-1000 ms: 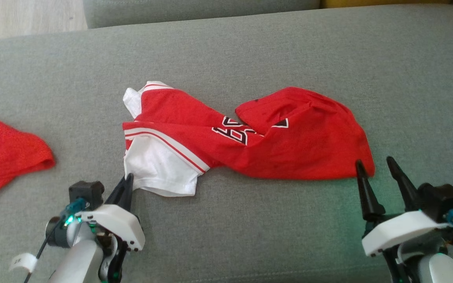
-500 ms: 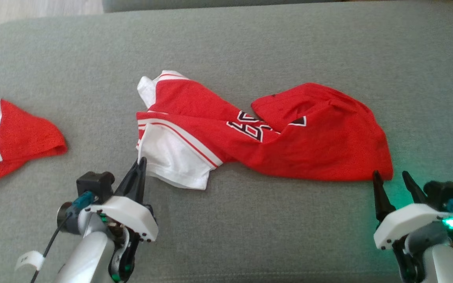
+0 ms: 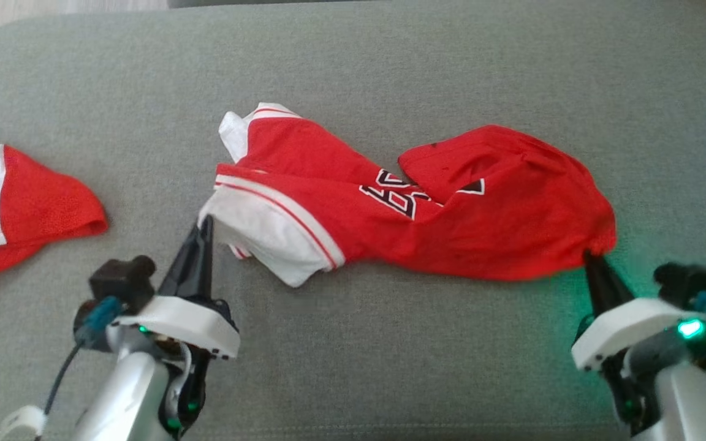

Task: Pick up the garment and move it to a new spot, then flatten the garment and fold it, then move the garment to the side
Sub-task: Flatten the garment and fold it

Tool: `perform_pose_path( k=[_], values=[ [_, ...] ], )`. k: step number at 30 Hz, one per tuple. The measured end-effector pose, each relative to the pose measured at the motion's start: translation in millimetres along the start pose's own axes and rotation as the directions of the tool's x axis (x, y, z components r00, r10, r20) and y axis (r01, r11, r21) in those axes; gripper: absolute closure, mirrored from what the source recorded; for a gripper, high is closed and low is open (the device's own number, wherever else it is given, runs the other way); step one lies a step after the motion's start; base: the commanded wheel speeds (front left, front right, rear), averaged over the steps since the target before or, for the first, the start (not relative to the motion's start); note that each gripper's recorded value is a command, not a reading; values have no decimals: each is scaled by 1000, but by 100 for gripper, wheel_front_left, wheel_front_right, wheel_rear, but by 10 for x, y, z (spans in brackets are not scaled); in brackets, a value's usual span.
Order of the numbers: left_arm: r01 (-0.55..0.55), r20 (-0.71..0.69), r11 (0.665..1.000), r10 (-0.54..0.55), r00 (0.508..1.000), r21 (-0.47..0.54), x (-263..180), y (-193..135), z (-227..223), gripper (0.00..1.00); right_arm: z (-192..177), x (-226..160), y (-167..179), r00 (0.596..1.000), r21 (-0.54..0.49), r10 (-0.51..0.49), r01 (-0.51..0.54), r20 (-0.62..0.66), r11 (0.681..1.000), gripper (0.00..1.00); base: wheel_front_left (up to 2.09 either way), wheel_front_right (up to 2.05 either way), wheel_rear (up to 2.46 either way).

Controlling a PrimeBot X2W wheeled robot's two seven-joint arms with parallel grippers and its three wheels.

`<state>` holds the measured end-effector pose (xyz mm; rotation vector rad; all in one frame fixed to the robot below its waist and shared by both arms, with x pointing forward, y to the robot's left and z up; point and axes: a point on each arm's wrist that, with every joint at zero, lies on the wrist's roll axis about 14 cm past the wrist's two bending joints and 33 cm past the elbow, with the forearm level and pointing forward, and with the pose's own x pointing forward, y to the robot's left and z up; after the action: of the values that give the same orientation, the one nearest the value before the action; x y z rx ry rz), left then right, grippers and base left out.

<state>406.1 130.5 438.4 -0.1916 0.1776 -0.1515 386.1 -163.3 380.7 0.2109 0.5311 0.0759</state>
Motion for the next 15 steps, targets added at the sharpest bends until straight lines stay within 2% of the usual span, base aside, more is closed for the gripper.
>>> perform_pose_path(
  k=[5, 8, 12, 15],
  values=[
    [13, 166, 1000, -15, 986, 14, -40, -63, 529, 100, 618, -125, 80, 982, -51, 43, -34, 186, 998, 100, 0, 0, 0],
    [36, 311, 999, -45, 949, 36, -98, -151, 1007, 100, 1037, -279, 142, 948, -95, 73, -46, 309, 994, 100, 0, 0, 0],
    [70, 483, 995, -95, 870, 69, -246, -279, 1631, 100, 1624, -557, 238, 876, -159, 112, -41, 469, 986, 100, 0, 0, 0],
    [107, 608, 986, -163, 777, 127, -384, -450, 2166, 100, 2139, -822, 345, 792, -216, 152, -26, 592, 976, 100, 0, 0, 0]
  ],
)
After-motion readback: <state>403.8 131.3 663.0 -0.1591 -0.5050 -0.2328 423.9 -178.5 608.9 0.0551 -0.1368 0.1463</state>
